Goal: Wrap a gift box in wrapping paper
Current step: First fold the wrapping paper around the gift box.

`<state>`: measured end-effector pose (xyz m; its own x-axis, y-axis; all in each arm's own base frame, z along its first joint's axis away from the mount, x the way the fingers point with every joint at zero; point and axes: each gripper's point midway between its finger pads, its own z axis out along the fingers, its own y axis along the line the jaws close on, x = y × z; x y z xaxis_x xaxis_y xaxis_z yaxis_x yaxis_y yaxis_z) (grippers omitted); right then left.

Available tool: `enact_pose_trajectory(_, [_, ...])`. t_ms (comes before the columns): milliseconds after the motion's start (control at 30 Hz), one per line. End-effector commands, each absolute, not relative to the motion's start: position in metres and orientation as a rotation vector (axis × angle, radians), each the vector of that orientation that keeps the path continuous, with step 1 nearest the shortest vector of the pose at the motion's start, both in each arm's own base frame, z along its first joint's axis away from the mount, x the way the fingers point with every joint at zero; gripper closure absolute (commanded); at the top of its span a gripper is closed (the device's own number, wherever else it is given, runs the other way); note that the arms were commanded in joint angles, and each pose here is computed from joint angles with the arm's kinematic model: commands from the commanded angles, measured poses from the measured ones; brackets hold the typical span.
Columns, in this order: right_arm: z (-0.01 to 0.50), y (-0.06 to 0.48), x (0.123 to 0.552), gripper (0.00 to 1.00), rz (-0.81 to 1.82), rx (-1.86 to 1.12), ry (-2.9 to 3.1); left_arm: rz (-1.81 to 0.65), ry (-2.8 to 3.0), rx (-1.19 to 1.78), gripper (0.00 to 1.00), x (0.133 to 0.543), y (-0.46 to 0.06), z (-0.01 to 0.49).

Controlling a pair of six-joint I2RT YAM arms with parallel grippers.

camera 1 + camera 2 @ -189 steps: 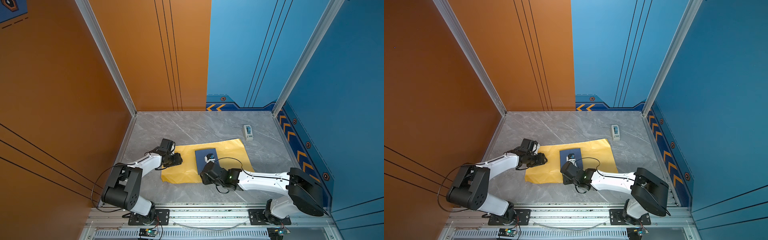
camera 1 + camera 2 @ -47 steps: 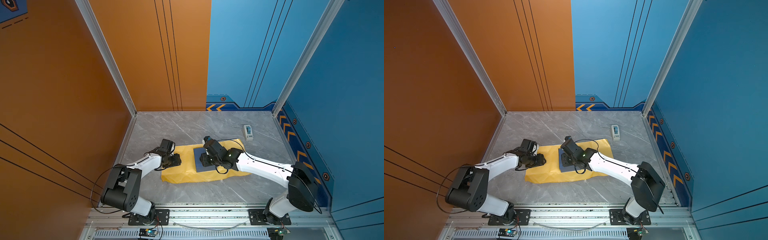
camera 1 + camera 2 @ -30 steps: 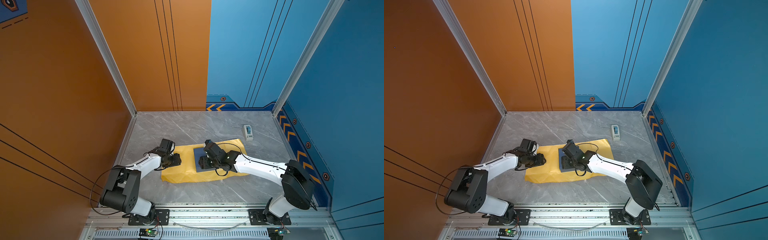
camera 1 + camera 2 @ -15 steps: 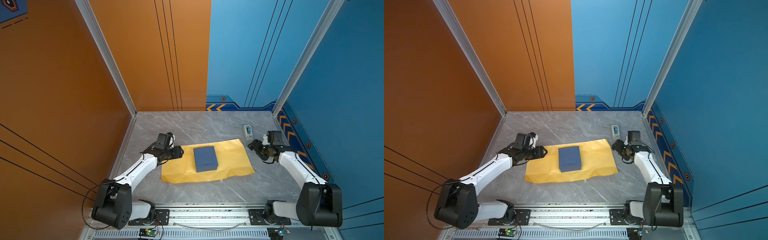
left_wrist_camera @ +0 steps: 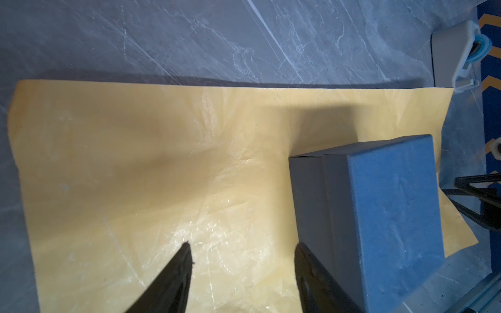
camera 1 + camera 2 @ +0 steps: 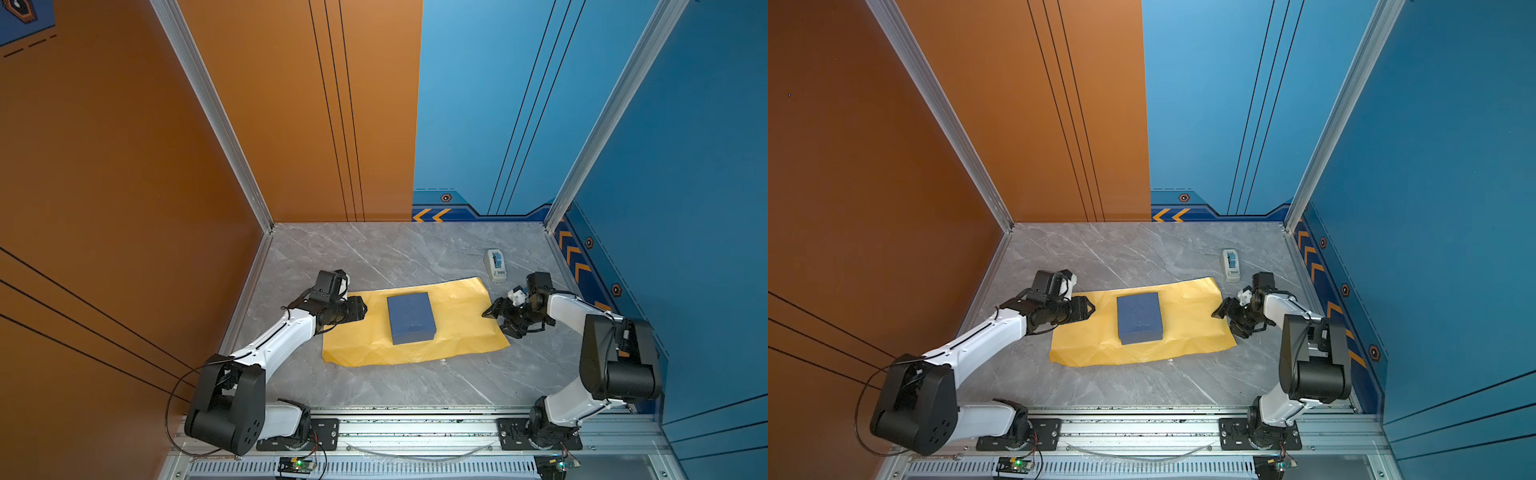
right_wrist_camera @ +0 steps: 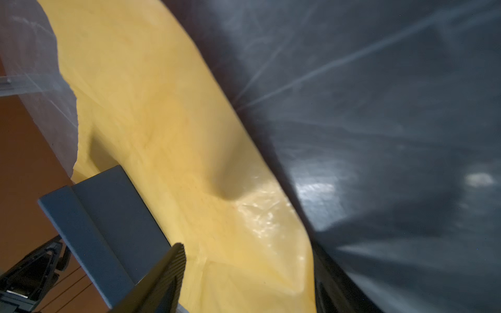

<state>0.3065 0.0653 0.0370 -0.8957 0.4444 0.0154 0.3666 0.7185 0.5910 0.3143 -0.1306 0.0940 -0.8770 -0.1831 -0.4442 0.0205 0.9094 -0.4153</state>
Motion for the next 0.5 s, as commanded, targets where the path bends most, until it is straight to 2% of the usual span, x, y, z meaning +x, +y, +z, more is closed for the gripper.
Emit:
enact_pose_trajectory(0, [0.04, 0.077, 0.325, 0.28, 1.011, 0.494, 2.738, -0.569, 2.599, -0.119, 0.38, 0.31, -0.132, 0.088])
enact_pose_trajectory(167, [0.044, 0.08, 0.335, 0.31, 1.036, 0.416, 2.729, -0.546, 2.608, -0.127, 0.39, 0.309, -0.128, 0.084])
enact_pose_trajectory(367, [0.051, 0.081, 0.348, 0.31, 1.091, 0.359, 2.688, -0.539, 2.616, -0.135, 0.39, 0.308, -0.127, 0.078])
enact_pose_trajectory(433, [0.052, 0.084, 0.348, 0.32, 1.098, 0.333, 2.706, -0.533, 2.622, -0.136, 0.39, 0.308, -0.126, 0.076])
enact_pose_trajectory(467, [0.051, 0.083, 0.345, 0.36, 1.079, 0.329, 2.728, -0.531, 2.623, -0.136, 0.39, 0.308, -0.127, 0.076])
